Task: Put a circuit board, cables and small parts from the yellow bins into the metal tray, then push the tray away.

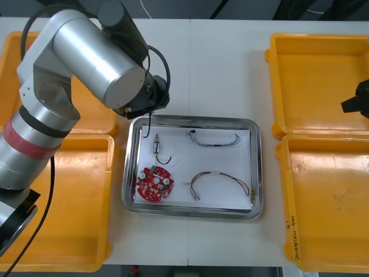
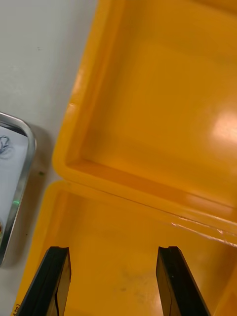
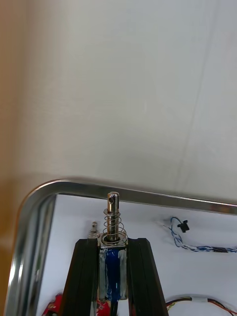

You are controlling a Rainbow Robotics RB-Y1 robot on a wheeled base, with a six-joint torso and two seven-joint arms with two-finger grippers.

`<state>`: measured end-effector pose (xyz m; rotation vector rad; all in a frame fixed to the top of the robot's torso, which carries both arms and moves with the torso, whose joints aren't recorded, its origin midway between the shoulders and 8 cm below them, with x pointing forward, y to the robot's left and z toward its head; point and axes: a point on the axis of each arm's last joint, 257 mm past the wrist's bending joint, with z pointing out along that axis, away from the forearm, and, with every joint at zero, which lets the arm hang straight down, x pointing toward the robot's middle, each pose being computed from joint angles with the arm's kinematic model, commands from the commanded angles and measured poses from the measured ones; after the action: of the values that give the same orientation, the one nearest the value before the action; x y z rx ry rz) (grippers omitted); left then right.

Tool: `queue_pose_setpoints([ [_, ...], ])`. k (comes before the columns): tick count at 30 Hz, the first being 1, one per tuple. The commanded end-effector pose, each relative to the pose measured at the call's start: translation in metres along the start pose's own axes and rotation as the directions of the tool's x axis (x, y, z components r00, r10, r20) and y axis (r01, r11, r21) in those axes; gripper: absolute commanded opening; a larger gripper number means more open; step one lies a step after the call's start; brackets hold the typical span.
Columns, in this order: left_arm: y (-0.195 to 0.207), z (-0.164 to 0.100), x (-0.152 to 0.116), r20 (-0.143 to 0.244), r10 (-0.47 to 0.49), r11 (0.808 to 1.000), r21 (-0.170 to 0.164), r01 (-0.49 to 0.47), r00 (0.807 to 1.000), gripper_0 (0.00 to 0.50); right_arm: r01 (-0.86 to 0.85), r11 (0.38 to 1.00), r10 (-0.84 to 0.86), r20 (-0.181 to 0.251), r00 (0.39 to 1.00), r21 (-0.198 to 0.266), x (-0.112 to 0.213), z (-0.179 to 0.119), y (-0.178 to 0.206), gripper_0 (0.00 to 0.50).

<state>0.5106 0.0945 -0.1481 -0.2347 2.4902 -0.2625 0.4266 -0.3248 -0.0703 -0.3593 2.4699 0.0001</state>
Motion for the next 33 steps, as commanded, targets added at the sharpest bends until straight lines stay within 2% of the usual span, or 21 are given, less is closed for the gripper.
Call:
queue_pose_setpoints([
  [1,-0.029,0.009,0.026,0.010,-0.005,0.998,0.060,0.004,1.000,0.001,-0.097,0.992,0.095,0.024,0.995,0.079,0.014,-0.018,-0.037,0.500],
  [4,-0.034,0.016,0.037,0.009,0.003,0.998,0.067,-0.004,1.000,0.000,-0.140,0.986,0.139,0.013,0.990,0.091,0.025,-0.018,-0.048,0.500],
  [13,-0.034,0.036,0.076,-0.025,0.057,0.997,0.052,-0.056,0.998,0.000,-0.245,0.961,0.249,-0.016,0.968,0.133,0.062,-0.019,-0.075,0.500],
  [17,-0.030,0.043,0.092,-0.046,0.068,0.997,0.045,-0.066,0.997,0.002,-0.289,0.945,0.301,-0.061,0.952,0.150,0.089,-0.013,-0.080,0.500],
  [22,-0.030,0.050,0.099,-0.046,0.076,0.996,0.050,-0.074,0.996,0.000,-0.325,0.935,0.338,-0.074,0.938,0.143,0.100,-0.009,-0.079,0.500],
  [33,-0.025,0.076,0.096,-0.018,0.072,0.996,0.050,-0.071,0.997,0.002,-0.383,0.916,0.393,-0.064,0.918,0.123,0.103,0.002,-0.072,0.500],
])
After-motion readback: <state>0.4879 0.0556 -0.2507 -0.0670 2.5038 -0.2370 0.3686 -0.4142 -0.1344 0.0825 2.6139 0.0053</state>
